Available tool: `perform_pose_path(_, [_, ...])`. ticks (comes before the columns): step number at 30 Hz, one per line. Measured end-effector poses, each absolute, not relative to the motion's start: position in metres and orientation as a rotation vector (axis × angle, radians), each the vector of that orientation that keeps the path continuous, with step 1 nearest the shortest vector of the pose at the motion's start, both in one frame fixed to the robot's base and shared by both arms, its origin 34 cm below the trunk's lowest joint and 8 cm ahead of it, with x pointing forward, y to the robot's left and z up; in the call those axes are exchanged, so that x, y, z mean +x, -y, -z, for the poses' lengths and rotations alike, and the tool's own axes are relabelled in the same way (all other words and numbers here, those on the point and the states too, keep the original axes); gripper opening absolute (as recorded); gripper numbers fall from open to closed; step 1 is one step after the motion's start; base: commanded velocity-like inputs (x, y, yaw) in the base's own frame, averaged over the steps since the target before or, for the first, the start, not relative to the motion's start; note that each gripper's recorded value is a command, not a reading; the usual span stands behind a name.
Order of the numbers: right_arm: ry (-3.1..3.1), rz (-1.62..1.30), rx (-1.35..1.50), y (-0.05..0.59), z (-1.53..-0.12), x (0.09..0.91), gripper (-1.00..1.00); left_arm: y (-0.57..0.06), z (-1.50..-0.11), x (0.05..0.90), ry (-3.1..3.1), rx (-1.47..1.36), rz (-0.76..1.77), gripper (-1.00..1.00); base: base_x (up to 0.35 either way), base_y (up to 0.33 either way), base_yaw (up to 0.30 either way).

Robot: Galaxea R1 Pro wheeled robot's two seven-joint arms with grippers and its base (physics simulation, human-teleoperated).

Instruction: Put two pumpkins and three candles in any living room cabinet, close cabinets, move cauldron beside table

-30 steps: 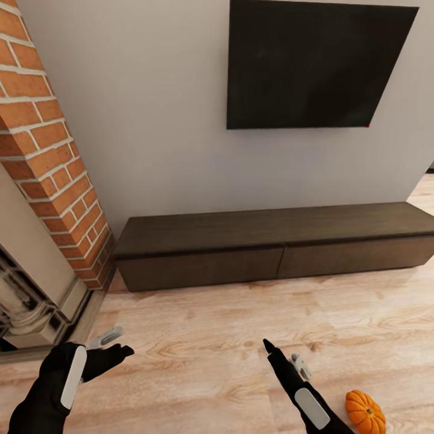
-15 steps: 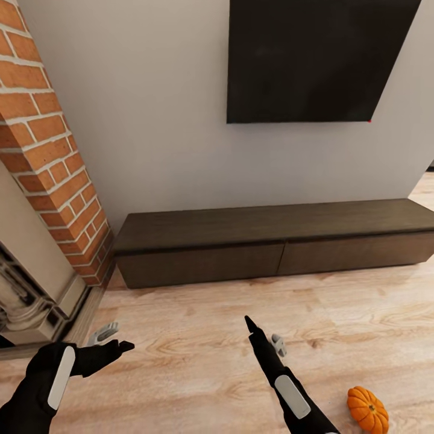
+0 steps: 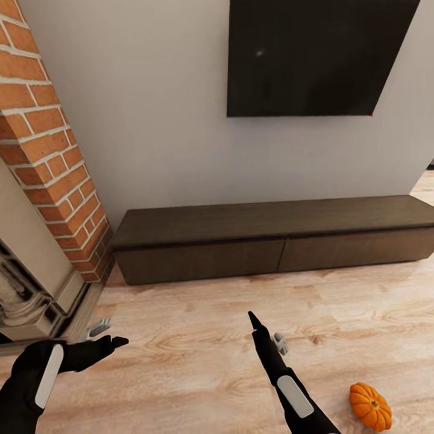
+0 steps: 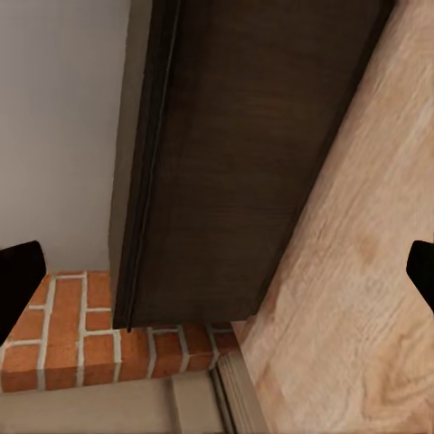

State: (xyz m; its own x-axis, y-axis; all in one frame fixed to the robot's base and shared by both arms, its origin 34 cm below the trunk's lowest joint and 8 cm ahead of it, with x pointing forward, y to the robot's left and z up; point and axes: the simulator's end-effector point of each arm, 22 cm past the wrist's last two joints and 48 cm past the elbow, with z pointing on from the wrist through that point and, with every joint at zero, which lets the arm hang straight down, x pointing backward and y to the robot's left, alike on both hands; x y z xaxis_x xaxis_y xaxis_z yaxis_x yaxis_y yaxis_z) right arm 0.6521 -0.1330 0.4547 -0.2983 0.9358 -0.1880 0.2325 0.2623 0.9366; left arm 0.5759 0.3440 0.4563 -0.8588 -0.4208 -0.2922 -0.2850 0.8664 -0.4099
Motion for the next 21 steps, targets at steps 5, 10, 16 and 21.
perform_pose_path(5, [-1.655, -1.136, 1.064, 0.132, -0.456, 0.652, 1.00, -0.334, -0.457, 0.579, -2.624, -0.483, 0.627, 1.00, 0.000, 0.000, 0.000])
perform_pose_path(10, [-1.612, -1.175, 1.035, 0.129, -0.457, 0.651, 1.00, -0.313, -0.467, 0.582, -2.554, -0.423, 0.822, 1.00, 0.000, 0.000, 0.000])
perform_pose_path(16, [-1.574, -1.212, 1.002, 0.127, -0.455, 0.649, 1.00, -0.304, -0.490, 0.581, -2.445, -0.337, 1.050, 1.00, 0.000, 0.000, 0.000])
perform_pose_path(21, [-1.561, -1.225, 0.990, 0.126, -0.455, 0.647, 1.00, -0.278, -0.527, 0.577, -2.300, -0.263, 1.318, 1.00, 0.000, 0.000, 0.000])
